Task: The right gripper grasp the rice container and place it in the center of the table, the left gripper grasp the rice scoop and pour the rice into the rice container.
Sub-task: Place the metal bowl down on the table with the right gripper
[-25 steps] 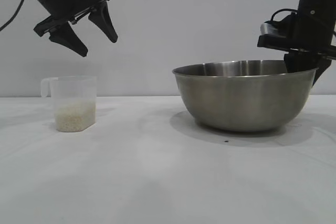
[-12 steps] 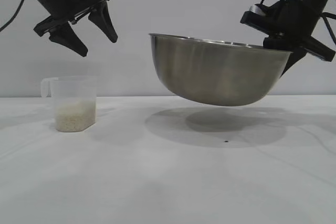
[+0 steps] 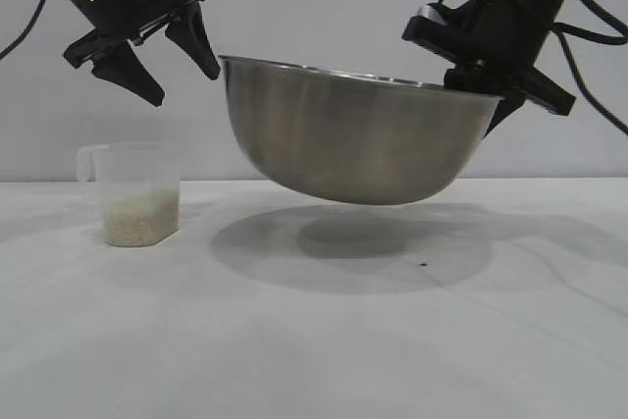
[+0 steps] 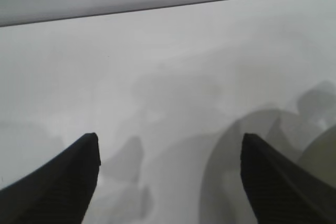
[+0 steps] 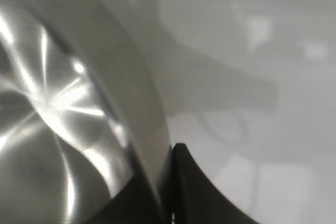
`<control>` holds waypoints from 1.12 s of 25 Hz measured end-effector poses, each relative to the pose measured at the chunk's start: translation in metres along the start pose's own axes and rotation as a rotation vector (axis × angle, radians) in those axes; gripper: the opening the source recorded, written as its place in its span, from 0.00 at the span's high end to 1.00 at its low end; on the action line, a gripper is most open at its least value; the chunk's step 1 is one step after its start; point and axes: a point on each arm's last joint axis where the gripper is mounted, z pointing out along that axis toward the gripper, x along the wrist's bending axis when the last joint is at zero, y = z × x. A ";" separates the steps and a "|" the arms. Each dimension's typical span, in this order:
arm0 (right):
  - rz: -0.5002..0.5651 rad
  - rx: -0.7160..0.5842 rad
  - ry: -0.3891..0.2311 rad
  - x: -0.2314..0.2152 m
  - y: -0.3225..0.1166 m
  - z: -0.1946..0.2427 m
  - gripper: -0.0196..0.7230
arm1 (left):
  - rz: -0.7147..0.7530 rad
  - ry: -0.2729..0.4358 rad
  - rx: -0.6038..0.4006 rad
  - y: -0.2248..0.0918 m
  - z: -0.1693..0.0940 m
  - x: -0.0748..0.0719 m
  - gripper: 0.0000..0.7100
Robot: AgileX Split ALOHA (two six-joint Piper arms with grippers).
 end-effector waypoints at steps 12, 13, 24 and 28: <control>0.012 0.063 0.013 -0.004 -0.006 0.023 0.97 | 0.000 0.000 0.000 0.000 0.000 0.000 0.31; 0.014 0.062 0.017 -0.004 -0.006 0.024 0.97 | 0.000 0.000 0.000 0.000 0.000 0.000 0.31; 0.036 0.079 0.041 -0.008 -0.005 0.036 0.91 | 0.000 0.000 0.000 0.000 0.000 0.000 0.31; 0.038 0.077 0.055 -0.005 -0.005 0.037 0.66 | 0.000 0.000 0.000 0.000 0.000 0.000 0.31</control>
